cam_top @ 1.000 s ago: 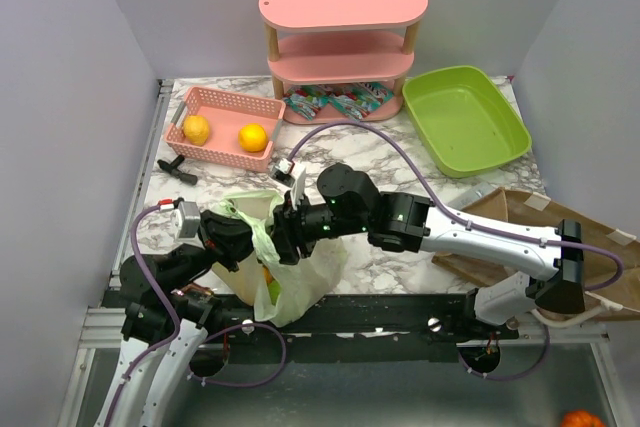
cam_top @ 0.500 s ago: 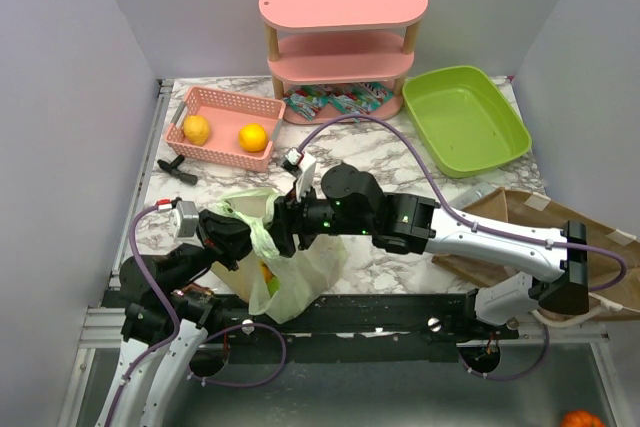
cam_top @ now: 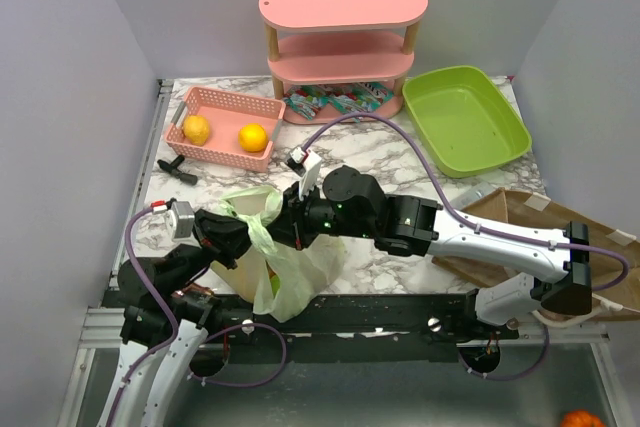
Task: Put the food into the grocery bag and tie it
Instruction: Tie the grocery bag at the center of the board.
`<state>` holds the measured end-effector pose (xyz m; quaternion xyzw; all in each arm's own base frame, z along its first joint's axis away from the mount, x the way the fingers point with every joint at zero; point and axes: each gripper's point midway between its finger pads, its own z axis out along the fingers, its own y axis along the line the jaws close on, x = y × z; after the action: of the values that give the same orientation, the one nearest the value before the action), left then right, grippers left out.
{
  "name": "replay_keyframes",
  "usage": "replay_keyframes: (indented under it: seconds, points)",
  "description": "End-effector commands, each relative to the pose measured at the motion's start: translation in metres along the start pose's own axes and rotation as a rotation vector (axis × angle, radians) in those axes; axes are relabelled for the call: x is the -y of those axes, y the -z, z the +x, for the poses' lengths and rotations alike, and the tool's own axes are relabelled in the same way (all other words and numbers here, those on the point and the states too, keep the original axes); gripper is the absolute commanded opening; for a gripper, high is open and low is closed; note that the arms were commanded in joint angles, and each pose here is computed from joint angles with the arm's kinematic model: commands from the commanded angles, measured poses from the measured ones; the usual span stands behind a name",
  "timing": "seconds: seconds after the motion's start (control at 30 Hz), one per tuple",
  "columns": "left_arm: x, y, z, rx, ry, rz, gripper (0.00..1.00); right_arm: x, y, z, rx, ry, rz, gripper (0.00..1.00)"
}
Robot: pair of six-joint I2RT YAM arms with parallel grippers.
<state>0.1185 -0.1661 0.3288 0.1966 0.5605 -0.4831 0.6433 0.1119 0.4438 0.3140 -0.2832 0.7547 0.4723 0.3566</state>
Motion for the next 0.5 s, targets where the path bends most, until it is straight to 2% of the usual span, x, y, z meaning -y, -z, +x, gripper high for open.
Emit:
replay_keyframes:
  seconds: [0.0,0.23,0.47]
  points:
    - [-0.001,0.001,-0.002,-0.017,-0.002,-0.025,0.0,-0.002,0.012,-0.021,0.064,0.021,0.03,0.01]
    - [-0.017,0.001,0.004,-0.065,-0.014,-0.104,0.0,-0.005,0.04,-0.026,0.058,0.004,0.043,0.01]
    - [-0.036,0.001,0.002,-0.048,-0.025,-0.2,0.0,-0.015,0.05,-0.013,-0.007,-0.006,-0.016,0.01]
